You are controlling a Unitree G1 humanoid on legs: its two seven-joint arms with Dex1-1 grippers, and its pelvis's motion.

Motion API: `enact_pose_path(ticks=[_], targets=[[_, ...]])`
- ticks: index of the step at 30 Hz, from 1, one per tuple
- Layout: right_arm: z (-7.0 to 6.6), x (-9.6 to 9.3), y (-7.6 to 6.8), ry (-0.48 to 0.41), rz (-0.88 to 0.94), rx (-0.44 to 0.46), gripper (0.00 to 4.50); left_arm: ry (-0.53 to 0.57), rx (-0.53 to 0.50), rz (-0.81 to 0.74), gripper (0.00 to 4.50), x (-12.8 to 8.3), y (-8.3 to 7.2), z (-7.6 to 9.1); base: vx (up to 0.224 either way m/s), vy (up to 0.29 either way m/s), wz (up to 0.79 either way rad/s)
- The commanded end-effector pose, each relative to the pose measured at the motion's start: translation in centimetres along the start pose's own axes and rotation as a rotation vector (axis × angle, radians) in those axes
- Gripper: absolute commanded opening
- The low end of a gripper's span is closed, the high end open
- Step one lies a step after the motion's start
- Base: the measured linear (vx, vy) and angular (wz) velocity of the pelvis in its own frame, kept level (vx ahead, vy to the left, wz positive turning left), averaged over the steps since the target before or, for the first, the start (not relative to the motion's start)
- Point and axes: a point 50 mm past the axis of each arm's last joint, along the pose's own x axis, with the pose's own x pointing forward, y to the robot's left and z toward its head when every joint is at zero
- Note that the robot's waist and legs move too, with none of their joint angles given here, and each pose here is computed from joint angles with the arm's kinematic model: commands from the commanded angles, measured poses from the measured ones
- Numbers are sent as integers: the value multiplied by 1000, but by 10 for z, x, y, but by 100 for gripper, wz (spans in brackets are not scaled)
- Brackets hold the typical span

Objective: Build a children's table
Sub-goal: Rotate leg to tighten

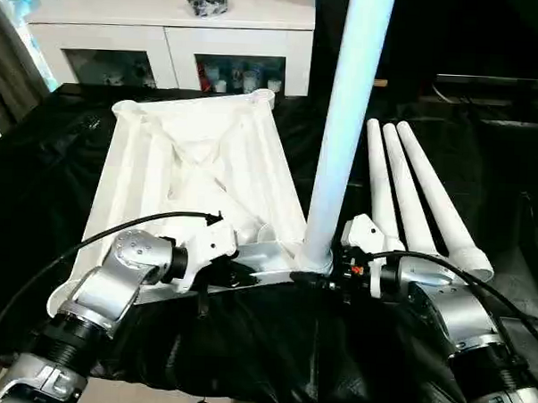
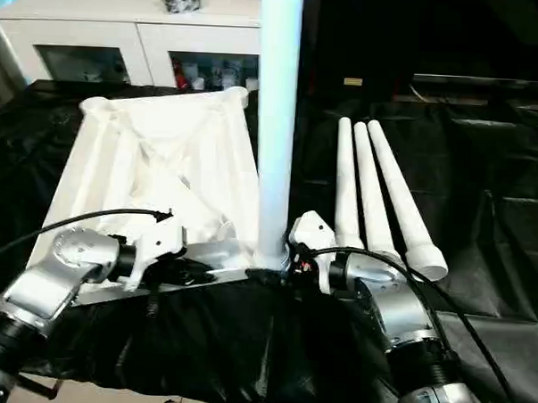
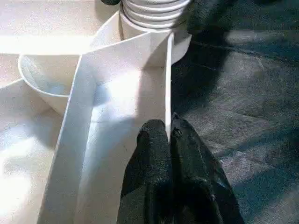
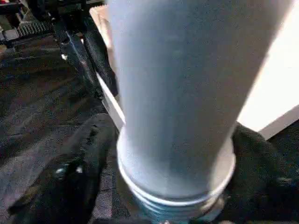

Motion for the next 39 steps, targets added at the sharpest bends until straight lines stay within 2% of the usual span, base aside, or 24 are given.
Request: enact_pose_path(ticks=[1, 6, 9, 15, 18, 21, 22, 27, 28, 30, 32, 34, 36, 39], targets=[[3, 13, 15, -15, 130, -4, 323, -26, 47, 32, 0, -4, 9, 13, 0, 0, 0], [3, 13, 18, -9, 157, 12, 292, -26, 39, 14, 0, -5, 10, 11, 0, 0, 0], [1, 16, 16, -12, 114, 5, 277, -36, 30, 23, 0, -5, 11, 11, 0, 0, 0], [-1, 33, -4, -11, -208, 34, 272, -81, -23, 173, 0, 6, 18, 16, 0, 0, 0], [-3, 45, -11, -9, -376, 98, 272, -93, -31, 258, 0, 19, 18, 21, 0, 0, 0], [-2, 59, -12, -19, -468, 148, 272, -112, -47, 283, 0, 33, 12, 28, 0, 0, 0], [0, 70, -11, -8, -533, 163, 271, -129, -55, 285, 0, 44, 5, 34, 0, 0, 0], [7, 85, -9, -46, -552, 189, 271, -155, -52, 268, 0, 58, -7, 43, 0, 0, 0], [7, 85, -9, -53, -548, 192, 306, -155, -49, 270, 0, 58, -7, 43, 0, 0, 0], [7, 83, -11, -63, -552, 194, 343, -154, -49, 277, 0, 58, -7, 43, 0, 0, 0], [8, 81, -12, -71, -543, 194, 350, -150, -44, 283, 0, 56, -5, 43, 0, 0, 0], [8, 74, -15, -75, -537, 155, 368, -150, -32, 274, 0, 52, -4, 42, 0, 0, 0], [7, 62, -20, -72, -522, 92, 368, -144, -11, 233, 0, 45, -4, 40, 0, 0, 0], [4, 49, -23, -60, -458, 43, 368, -127, 3, 202, 0, 37, -2, 34, 0, 0, 0]])
